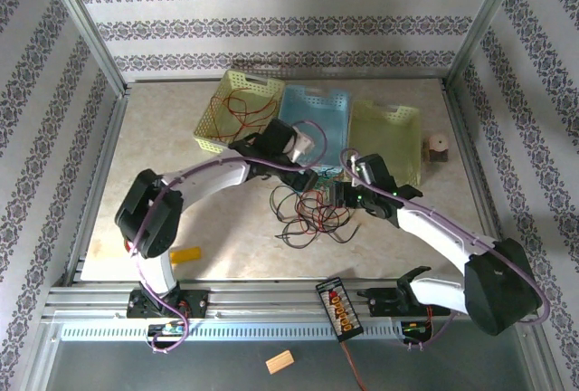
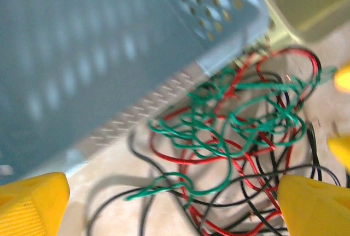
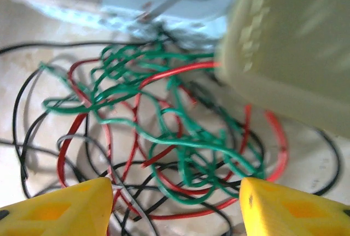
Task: Untangle the cables
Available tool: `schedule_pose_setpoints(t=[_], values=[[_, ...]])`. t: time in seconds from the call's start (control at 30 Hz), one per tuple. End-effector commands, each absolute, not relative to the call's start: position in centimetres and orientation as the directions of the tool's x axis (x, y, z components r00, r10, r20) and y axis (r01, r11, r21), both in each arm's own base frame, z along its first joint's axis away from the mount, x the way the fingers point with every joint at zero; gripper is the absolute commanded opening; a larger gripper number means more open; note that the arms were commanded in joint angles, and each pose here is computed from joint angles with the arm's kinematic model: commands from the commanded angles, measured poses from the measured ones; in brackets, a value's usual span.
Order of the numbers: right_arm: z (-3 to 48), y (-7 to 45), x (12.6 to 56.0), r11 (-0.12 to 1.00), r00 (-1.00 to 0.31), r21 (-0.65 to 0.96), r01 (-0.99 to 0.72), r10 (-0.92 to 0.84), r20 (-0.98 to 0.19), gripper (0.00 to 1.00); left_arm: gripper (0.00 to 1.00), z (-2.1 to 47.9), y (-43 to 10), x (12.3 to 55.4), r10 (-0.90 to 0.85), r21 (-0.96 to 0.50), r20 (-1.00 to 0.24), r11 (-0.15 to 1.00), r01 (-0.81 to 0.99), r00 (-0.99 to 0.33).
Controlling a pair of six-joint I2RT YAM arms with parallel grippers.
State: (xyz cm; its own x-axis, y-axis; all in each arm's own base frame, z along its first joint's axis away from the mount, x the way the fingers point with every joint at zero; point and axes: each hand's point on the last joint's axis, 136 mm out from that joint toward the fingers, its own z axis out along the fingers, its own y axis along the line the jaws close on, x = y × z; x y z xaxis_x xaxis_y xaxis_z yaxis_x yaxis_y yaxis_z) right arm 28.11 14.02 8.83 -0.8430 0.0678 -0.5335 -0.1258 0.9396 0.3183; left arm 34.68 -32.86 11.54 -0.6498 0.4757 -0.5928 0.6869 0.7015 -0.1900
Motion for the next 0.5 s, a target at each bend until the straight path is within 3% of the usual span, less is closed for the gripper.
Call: schedule_pose_setpoints(t=[0.0, 0.17, 0.47], values=[[8.8, 11.6, 29.0, 0.932, -0.832, 0.362, -0.002, 0.199, -0.518, 0.61, 0.97, 12.2, -34.9, 34.1, 0.553, -0.132, -0.601, 0.643, 0.754, -0.577], [8.2, 11.4, 29.3, 0.915, -0.843, 0.404, 0.022, 0.234, -0.484, 0.51, 0.94, 11.3, -36.2, 33.5, 0.587, -0.128, -0.586, 0.614, 0.779, -0.559], [6.8, 10.6, 29.0, 0.915, -0.859, 0.397, 0.066, 0.255, -0.445, 0.45, 0.93, 9.9, -37.3, 31.7, 0.601, -0.171, -0.563, 0.587, 0.792, -0.567]])
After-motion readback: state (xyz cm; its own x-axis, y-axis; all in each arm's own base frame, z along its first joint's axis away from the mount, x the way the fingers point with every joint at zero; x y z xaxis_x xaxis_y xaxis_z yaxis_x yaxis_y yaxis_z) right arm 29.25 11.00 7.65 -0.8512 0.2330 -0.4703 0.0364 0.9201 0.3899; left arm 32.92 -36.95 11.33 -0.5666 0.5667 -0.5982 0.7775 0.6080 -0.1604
